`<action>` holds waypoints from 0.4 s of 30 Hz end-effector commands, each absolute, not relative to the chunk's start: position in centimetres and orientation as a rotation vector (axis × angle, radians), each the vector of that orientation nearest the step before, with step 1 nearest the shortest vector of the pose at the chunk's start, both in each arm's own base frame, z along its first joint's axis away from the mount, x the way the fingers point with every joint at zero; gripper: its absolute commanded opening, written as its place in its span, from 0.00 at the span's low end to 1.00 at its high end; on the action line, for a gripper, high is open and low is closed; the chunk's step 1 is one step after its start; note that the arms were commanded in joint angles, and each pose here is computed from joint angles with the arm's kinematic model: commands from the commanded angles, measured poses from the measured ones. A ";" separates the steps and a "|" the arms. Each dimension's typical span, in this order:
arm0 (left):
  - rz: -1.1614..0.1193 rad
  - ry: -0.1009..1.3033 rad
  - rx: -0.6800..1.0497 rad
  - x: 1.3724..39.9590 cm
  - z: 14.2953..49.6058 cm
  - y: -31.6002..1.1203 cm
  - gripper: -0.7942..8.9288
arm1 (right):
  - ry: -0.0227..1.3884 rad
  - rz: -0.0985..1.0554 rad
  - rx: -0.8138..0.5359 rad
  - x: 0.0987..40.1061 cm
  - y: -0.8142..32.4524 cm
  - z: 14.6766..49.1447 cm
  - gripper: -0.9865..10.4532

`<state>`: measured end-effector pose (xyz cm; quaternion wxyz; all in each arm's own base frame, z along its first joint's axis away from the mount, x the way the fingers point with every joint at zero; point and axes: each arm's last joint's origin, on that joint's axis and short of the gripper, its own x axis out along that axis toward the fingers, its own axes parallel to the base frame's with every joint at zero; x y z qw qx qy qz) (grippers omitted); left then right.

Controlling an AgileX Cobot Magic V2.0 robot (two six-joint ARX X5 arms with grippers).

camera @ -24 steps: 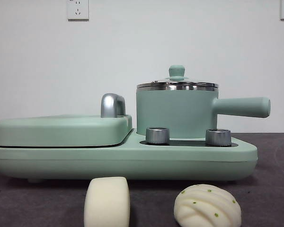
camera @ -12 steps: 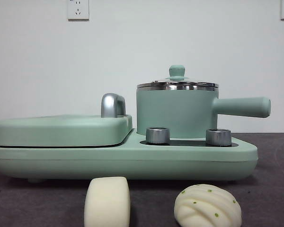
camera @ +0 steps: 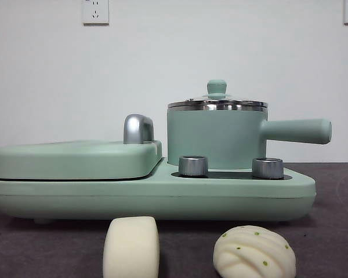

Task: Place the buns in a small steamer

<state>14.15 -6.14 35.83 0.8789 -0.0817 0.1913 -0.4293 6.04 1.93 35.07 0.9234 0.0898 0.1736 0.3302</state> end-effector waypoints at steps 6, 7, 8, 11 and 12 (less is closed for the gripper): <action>-0.884 0.495 -0.177 19.2 36.6 -7.8 0.57 | 0.336 0.682 0.174 5.9 1.9 35.5 0.54; -0.884 0.516 -0.179 20.1 36.7 -8.1 0.57 | 0.336 0.682 0.174 5.9 1.9 35.5 0.54; -0.885 0.533 -0.180 20.9 36.7 -8.5 0.57 | 0.336 0.682 0.174 5.9 1.9 35.5 0.54; -0.889 0.580 -0.176 23.7 37.0 -9.6 0.57 | 0.336 0.682 0.174 5.9 1.9 35.5 0.54; -0.894 0.591 -0.167 24.6 37.1 -10.0 0.57 | 0.336 0.682 0.174 5.9 1.9 35.5 0.54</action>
